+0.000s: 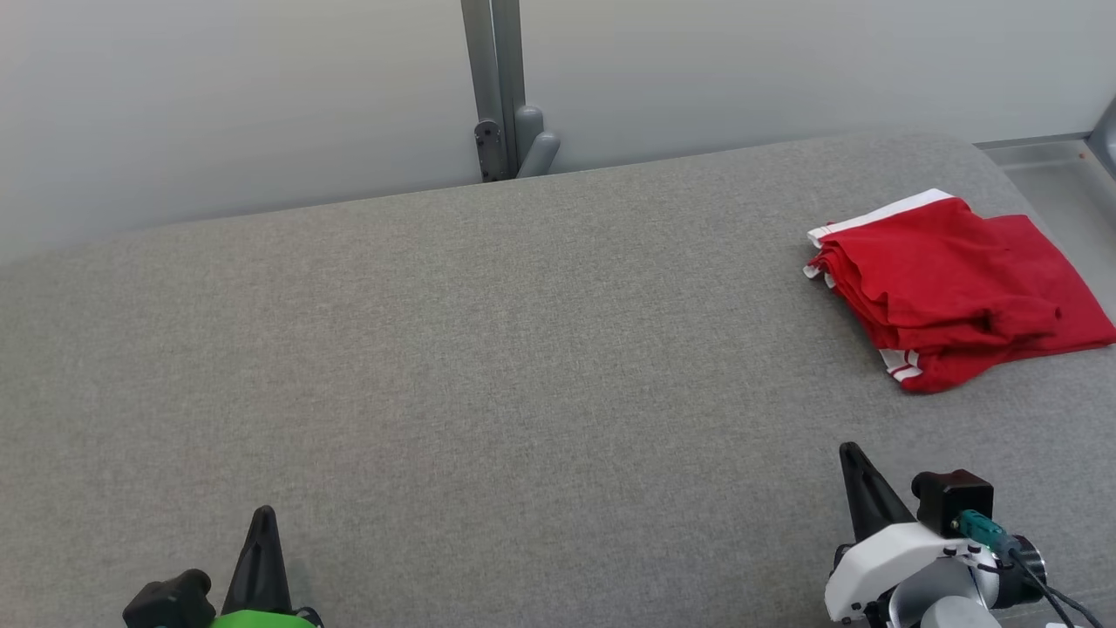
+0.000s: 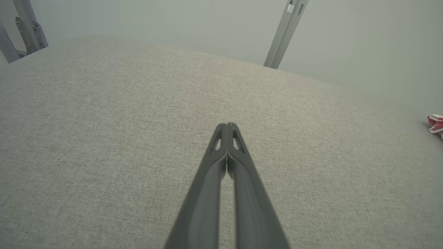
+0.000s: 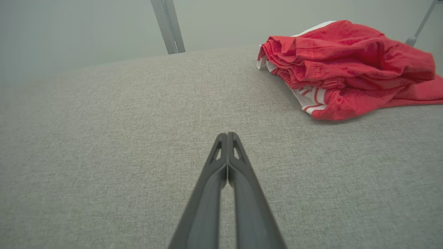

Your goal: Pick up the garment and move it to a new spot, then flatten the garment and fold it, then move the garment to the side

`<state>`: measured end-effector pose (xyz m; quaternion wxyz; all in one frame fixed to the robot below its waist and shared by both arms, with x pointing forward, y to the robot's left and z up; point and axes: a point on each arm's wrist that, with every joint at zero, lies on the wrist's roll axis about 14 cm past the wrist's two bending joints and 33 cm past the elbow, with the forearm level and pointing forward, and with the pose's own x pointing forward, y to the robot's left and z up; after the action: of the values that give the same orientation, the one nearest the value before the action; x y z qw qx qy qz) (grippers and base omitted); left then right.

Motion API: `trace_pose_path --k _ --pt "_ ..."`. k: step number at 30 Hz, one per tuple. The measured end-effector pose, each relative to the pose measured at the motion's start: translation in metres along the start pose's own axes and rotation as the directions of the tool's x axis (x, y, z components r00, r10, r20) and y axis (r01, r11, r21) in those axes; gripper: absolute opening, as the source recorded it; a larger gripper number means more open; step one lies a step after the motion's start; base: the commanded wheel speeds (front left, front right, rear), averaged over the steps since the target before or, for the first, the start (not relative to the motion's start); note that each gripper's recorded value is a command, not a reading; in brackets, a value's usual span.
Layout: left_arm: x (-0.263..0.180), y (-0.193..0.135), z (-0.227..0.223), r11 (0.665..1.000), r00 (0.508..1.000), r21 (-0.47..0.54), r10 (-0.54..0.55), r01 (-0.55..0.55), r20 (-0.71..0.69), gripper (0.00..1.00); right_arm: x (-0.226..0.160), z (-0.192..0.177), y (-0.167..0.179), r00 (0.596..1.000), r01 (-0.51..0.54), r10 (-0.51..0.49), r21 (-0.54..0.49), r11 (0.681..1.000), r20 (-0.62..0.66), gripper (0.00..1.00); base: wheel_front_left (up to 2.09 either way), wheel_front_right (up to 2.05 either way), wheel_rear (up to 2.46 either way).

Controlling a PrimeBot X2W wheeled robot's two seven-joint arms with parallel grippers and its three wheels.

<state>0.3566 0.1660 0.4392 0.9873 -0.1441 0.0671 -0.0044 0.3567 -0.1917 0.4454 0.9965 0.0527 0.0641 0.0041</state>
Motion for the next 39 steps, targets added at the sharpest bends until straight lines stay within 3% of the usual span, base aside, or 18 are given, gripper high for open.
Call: trace_pose_path --k 8,18,32,33,39 --pt "0.000 0.007 -0.002 0.990 0.999 -0.134 0.036 -0.039 -0.022 0.00 0.001 0.002 -0.007 0.999 0.042 -0.041 0.153 0.987 -0.008 0.00 0.00 0.00 0.00" --pt "0.001 0.010 0.004 0.954 0.998 -0.292 0.057 -0.062 -0.023 0.00 0.004 0.010 -0.011 0.998 0.062 -0.067 0.328 0.943 0.005 0.00 0.00 0.00 0.00" --pt "0.006 0.013 0.013 0.879 0.997 -0.473 0.069 -0.069 -0.018 0.00 0.007 0.018 -0.014 0.996 0.070 -0.087 0.531 0.845 0.007 0.00 0.00 0.00 0.00" --pt "0.007 0.013 0.016 0.862 0.998 -0.503 0.066 -0.065 -0.014 0.00 0.008 0.019 -0.014 0.996 0.068 -0.088 0.567 0.821 0.008 0.00 0.00 0.00 0.00" --pt "0.008 0.013 0.018 0.820 0.998 -0.569 0.065 -0.062 -0.015 0.00 0.009 0.022 -0.015 0.996 0.061 -0.088 0.633 0.772 0.010 0.00 0.00 0.00 0.00"
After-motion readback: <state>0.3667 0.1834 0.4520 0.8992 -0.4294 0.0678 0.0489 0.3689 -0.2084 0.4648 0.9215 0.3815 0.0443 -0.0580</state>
